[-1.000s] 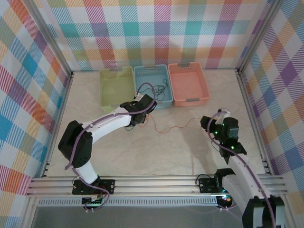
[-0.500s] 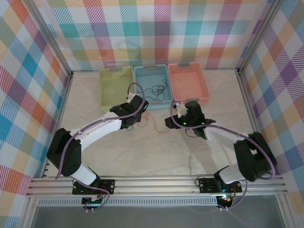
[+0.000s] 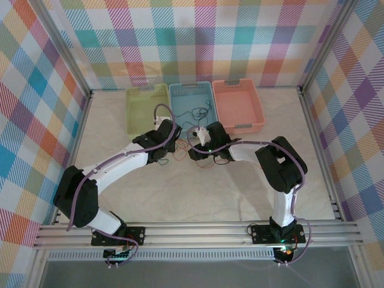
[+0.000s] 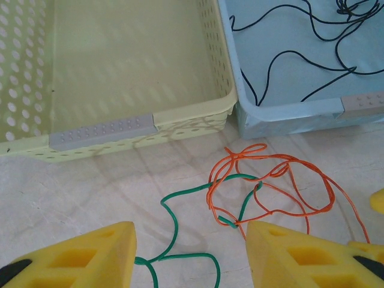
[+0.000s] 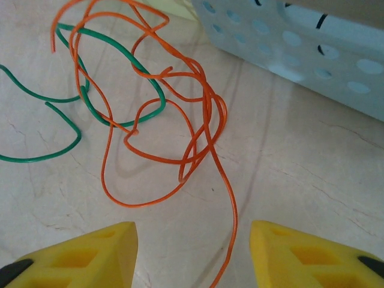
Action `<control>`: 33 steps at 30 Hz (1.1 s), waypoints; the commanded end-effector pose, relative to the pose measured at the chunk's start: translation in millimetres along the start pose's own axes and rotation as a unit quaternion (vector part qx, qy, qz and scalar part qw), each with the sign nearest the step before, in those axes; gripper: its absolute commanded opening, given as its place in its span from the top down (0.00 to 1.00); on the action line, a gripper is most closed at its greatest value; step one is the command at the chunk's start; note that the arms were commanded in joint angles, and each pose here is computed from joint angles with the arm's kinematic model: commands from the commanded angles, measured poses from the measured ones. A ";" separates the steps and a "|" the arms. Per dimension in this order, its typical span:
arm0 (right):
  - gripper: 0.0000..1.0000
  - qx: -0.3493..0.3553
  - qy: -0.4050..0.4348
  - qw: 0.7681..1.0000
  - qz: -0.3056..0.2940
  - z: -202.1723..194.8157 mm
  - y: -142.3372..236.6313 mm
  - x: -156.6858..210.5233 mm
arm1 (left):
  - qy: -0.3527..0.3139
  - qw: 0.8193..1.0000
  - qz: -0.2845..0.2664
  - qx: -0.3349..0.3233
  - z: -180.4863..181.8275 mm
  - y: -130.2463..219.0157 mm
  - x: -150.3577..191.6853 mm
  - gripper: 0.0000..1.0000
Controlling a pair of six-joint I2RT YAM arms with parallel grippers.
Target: Untangle the cables
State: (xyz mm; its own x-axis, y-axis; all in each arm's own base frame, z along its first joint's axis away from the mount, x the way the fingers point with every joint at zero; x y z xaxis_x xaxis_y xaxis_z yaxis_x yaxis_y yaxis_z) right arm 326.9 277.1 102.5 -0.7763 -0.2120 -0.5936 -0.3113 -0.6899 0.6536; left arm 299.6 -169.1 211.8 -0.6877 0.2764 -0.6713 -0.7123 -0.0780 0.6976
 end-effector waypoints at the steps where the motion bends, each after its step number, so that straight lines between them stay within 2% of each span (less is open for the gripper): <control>1: 0.49 -0.008 0.037 0.999 -0.010 3.7 -8.3 -11.7 | 0.014 1.000 -0.012 0.002 4.8 5.0 -1.3 0.48; 5: 0.56 0.000 0.036 0.999 0.003 -1.9 -18.8 -8.9 | 0.016 1.000 -0.014 -0.001 6.4 5.8 -1.5 0.48; 10: 0.74 -0.016 0.041 0.999 0.014 0.7 -22.0 -5.5 | 0.015 1.000 -0.014 0.002 5.1 5.6 -1.8 0.48; 13: 0.87 -0.026 0.057 0.998 0.003 6.1 -14.2 -4.9 | 0.013 1.000 -0.012 0.001 4.9 4.5 -1.3 0.47; 16: 0.95 -0.021 0.072 0.997 -0.020 12.2 3.3 -7.0 | 0.011 1.000 -0.009 0.003 3.7 3.0 -1.0 0.47; 25: 0.99 -0.031 0.092 0.994 -0.060 27.1 53.7 12.1 | 0.006 0.999 0.013 0.040 -8.5 -7.8 1.9 0.44; 33: 0.98 0.000 0.094 0.993 -0.068 16.7 57.1 28.9 | 0.003 0.993 0.043 0.108 -25.2 -20.3 3.4 0.40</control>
State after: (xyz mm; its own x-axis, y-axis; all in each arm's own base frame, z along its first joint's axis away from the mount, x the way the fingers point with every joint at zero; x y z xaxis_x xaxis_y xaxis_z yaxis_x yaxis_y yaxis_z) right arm 277.0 242.9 127.1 -0.6554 -0.2398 -0.7162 -0.3732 -0.7216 0.5831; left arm 300.6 -183.9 185.2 -0.7471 0.2934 -0.5964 -0.6145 0.0372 0.7880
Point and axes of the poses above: each hand's point on the last joint's axis, 136 mm out from that joint toward the fingers, its own y axis back along the fingers, its own z axis along the line the jaws close on, x = y × z, the point moved 8 cm from there along y, back along the fingers, and after that the axes turned 13 degrees about -y, right-handed, at the moved point
